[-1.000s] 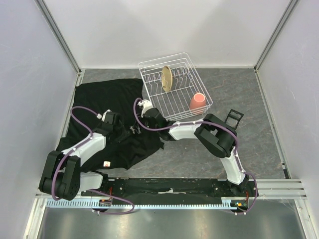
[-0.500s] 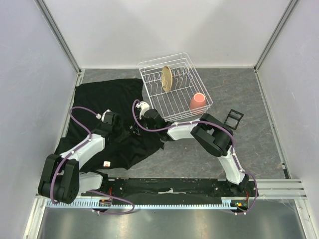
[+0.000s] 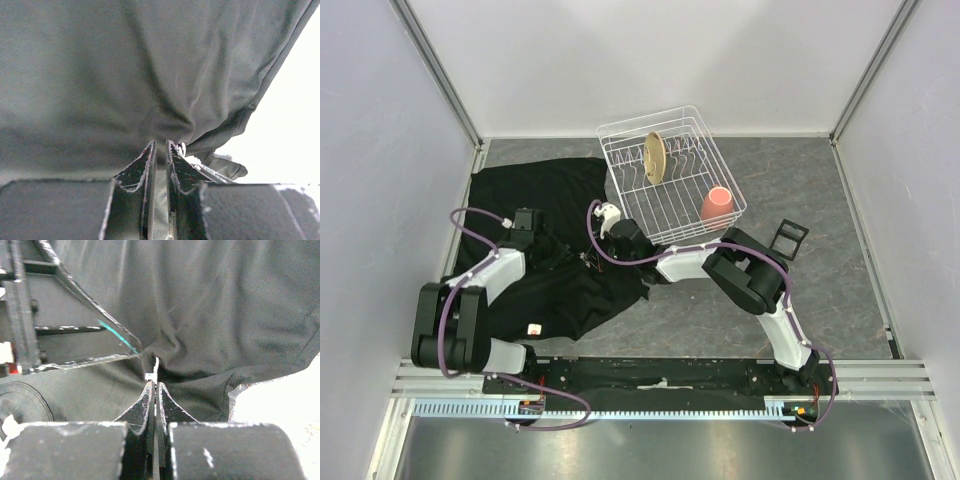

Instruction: Remove the brooch from the garment

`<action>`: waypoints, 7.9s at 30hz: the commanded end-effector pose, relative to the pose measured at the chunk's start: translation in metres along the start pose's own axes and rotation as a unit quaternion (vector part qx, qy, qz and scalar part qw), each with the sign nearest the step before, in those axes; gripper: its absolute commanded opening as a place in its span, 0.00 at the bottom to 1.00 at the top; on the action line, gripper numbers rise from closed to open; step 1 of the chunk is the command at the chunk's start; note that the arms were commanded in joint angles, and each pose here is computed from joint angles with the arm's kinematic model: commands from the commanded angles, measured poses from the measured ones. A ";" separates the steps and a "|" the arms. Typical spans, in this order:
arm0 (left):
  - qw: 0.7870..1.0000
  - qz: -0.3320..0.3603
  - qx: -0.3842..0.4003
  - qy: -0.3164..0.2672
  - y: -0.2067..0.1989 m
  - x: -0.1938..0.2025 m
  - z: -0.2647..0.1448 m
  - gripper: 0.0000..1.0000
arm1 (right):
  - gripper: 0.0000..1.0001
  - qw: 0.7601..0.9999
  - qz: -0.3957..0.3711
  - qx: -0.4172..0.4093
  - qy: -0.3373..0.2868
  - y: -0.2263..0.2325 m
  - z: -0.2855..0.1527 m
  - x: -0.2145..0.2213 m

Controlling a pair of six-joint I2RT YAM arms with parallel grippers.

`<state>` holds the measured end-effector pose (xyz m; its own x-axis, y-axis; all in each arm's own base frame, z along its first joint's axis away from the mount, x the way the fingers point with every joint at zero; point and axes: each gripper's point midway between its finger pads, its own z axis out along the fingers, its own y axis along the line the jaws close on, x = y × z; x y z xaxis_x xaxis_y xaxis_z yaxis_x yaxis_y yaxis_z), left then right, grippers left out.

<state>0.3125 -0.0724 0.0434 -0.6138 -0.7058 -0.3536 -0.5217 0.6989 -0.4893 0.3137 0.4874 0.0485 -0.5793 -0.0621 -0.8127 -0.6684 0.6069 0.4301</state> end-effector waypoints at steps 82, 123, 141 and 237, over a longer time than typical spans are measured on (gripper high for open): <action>0.988 -0.102 0.101 0.063 -0.026 0.031 -0.004 0.08 | 0.00 0.993 0.021 -0.005 -0.118 0.004 -0.019 -0.017; 0.989 -0.099 0.101 0.051 -0.031 0.022 0.005 0.11 | 0.00 0.993 0.012 -0.035 -0.111 0.015 -0.018 -0.011; 0.986 -0.115 0.104 0.058 -0.039 0.018 0.010 0.15 | 0.00 0.994 -0.023 -0.066 -0.089 0.039 -0.013 0.005; 0.990 -0.046 0.101 0.091 0.017 0.066 -0.076 0.32 | 0.00 0.956 -0.231 0.150 -0.104 0.029 -0.101 -0.037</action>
<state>0.2118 -0.0929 0.0472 -0.6332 -0.7678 -0.0978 -0.5720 0.5494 -0.6091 0.2635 0.4300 0.0963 -0.0963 -0.3985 -0.9121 -0.6277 0.7355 -0.2550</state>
